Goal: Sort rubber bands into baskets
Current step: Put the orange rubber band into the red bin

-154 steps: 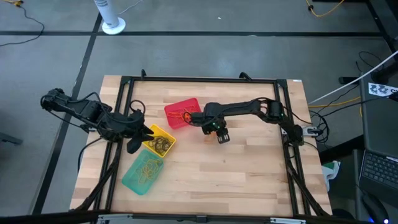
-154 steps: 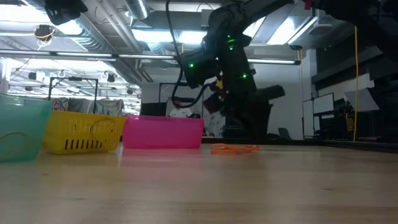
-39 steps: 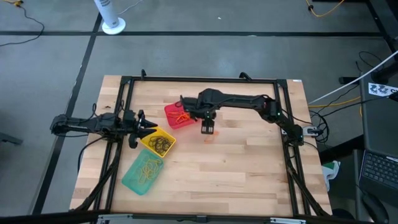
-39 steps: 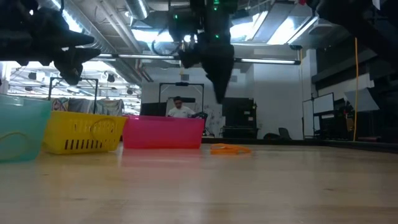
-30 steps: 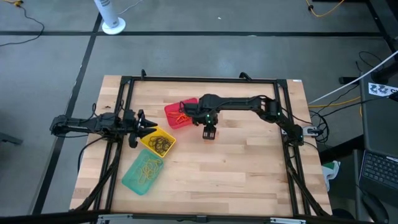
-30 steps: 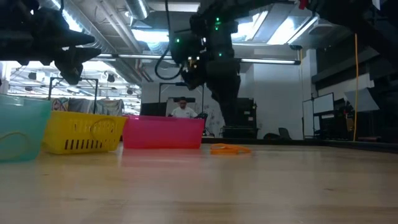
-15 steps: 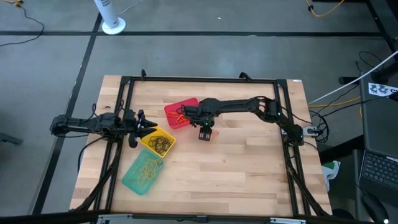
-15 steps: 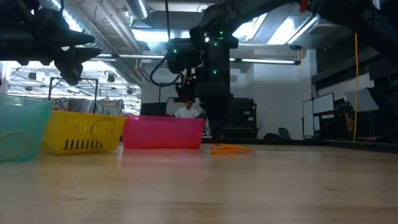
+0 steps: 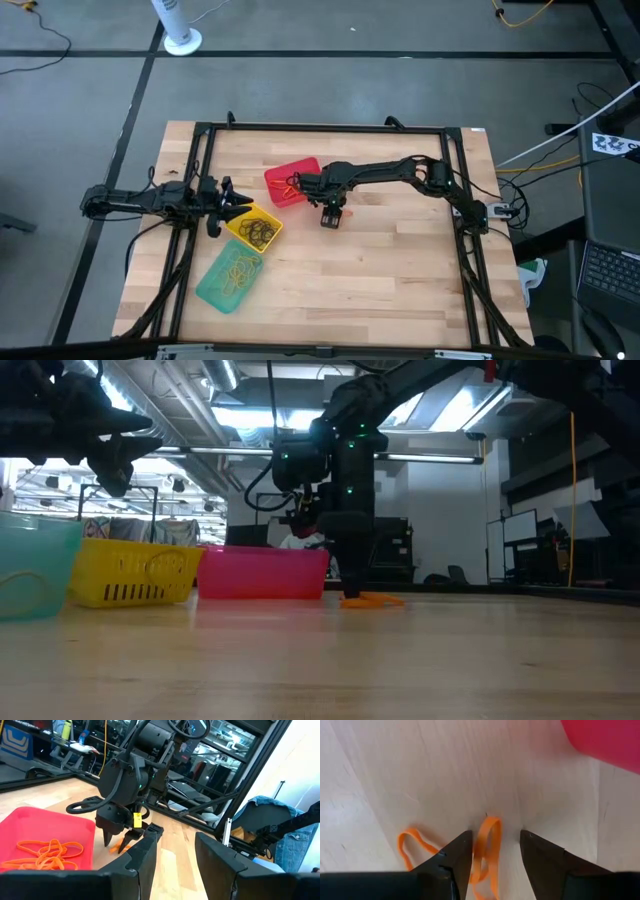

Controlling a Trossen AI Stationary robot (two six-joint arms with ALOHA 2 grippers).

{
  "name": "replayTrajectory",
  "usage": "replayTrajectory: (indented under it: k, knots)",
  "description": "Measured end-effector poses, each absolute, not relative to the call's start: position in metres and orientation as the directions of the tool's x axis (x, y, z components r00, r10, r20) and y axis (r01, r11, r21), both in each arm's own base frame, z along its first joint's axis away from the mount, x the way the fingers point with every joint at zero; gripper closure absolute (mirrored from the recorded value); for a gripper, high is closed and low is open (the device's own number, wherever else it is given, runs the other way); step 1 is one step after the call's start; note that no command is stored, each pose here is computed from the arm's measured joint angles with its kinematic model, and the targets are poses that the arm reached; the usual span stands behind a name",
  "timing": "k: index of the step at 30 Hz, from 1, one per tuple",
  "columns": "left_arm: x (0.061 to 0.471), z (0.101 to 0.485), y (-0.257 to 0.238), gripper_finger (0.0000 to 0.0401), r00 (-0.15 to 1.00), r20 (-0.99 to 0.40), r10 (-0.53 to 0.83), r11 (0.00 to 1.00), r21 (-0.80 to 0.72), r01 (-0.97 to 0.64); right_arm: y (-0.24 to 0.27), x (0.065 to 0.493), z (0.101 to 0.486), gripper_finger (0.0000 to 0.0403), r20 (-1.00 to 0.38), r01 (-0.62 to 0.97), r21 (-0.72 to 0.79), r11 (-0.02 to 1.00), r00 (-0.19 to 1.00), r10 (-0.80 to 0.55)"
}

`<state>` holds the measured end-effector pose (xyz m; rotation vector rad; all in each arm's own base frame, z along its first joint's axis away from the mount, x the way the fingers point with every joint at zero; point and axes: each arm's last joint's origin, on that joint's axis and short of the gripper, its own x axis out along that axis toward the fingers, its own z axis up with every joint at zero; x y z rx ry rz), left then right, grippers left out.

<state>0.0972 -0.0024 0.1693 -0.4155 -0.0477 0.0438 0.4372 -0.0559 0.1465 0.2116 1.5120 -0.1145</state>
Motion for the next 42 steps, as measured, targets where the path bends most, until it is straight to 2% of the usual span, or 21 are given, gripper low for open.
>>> replayTrajectory:
  k: [3,6,11,14,20,24,28,33,38,42]
  knots:
    - [0.097,0.169,-0.002,0.0270,0.998,0.037,0.052,0.914,-0.404,-0.033,-0.056,0.437,0.147,0.0241,-0.997,0.207,0.067,0.976,0.059,0.056]
    - [0.097,0.169,-0.002,0.0270,0.998,0.037,0.052,0.914,-0.404,-0.033,-0.056,0.437,0.147,0.0264,-0.997,0.208,0.068,0.976,0.061,0.056]
    - [0.097,0.169,-0.002,0.0270,0.998,0.037,0.052,0.914,-0.404,-0.033,-0.056,0.436,0.148,0.0343,-0.997,0.218,0.073,0.973,0.045,0.064]
    - [0.097,0.169,-0.002,0.0270,0.998,0.037,0.053,0.914,-0.404,-0.033,-0.055,0.431,0.151,0.0390,-0.997,0.233,0.067,0.970,-0.025,0.075]
    - [0.097,0.169,-0.002,0.0270,0.998,0.037,0.052,0.918,-0.396,-0.033,-0.055,0.433,0.181,0.0373,-0.995,0.234,0.064,0.970,-0.061,0.080]
    - [0.097,0.169,-0.002,0.0270,0.998,0.033,0.052,0.918,-0.394,-0.035,-0.056,0.437,0.212,0.0385,-0.997,0.231,0.068,0.971,-0.026,0.076]
    - [0.097,0.169,-0.002,0.0270,0.998,0.031,0.052,0.919,-0.394,-0.036,-0.057,0.447,0.246,0.0398,-0.993,0.207,0.079,0.975,0.105,0.058]
    - [0.097,0.169,-0.002,0.0270,0.998,0.031,0.053,0.918,-0.394,-0.036,-0.061,0.465,0.278,0.0384,-0.939,0.166,0.047,0.985,0.343,-0.013]
    - [0.097,0.169,-0.002,0.0270,0.998,0.031,0.053,0.920,-0.390,-0.036,-0.065,0.481,0.288,0.0382,-0.851,0.145,-0.032,0.989,0.515,-0.103]
    - [0.097,0.169,-0.002,0.0270,0.998,0.031,0.053,0.934,-0.354,-0.038,-0.067,0.490,0.290,0.0382,-0.797,0.150,-0.039,0.988,0.592,-0.121]
